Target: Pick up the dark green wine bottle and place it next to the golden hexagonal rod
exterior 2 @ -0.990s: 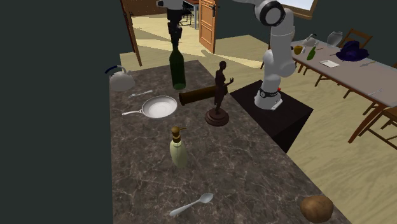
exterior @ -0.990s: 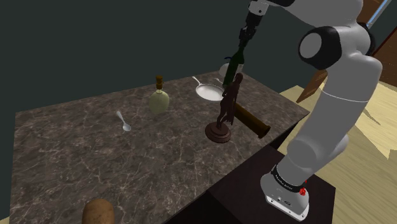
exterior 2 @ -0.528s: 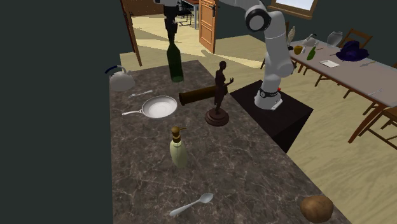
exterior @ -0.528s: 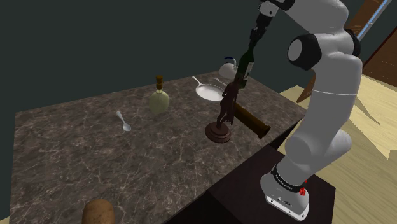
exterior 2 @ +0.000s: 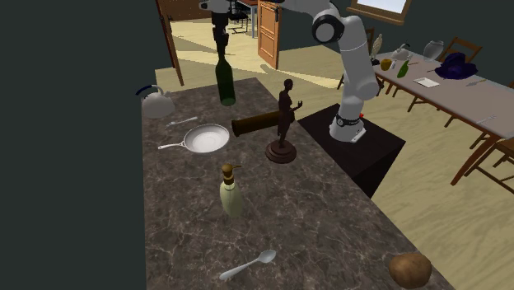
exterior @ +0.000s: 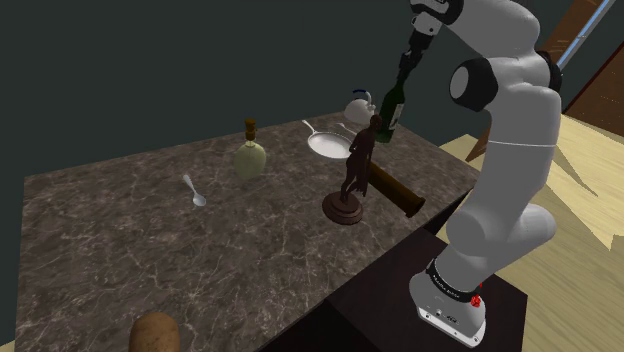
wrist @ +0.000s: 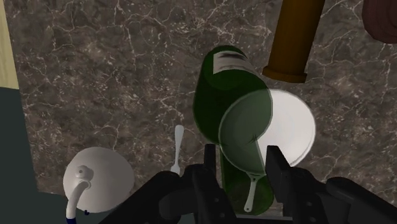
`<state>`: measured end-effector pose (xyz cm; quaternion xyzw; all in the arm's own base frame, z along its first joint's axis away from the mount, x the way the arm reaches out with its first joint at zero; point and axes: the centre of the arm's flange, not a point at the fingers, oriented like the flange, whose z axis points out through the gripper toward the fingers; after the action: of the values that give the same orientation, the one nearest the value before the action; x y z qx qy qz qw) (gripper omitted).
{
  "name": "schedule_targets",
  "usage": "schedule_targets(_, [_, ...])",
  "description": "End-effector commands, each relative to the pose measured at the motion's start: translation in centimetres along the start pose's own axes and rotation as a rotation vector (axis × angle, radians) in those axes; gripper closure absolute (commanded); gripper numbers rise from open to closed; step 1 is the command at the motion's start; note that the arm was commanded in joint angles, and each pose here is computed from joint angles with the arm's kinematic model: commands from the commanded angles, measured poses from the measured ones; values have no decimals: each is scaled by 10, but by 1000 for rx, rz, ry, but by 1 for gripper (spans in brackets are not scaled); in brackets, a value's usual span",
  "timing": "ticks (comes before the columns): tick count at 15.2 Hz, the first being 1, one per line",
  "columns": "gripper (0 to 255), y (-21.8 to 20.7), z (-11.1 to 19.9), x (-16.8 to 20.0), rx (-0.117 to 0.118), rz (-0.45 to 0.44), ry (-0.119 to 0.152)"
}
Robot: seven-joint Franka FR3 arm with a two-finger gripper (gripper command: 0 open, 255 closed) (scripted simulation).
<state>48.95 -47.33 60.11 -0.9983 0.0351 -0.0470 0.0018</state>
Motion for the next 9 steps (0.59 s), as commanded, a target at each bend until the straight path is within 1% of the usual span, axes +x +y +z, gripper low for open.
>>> schedule_targets(1, [255,1,10,-1,-1,0,1])
schedule_targets(9, [255,1,52,-5,-1,0,1])
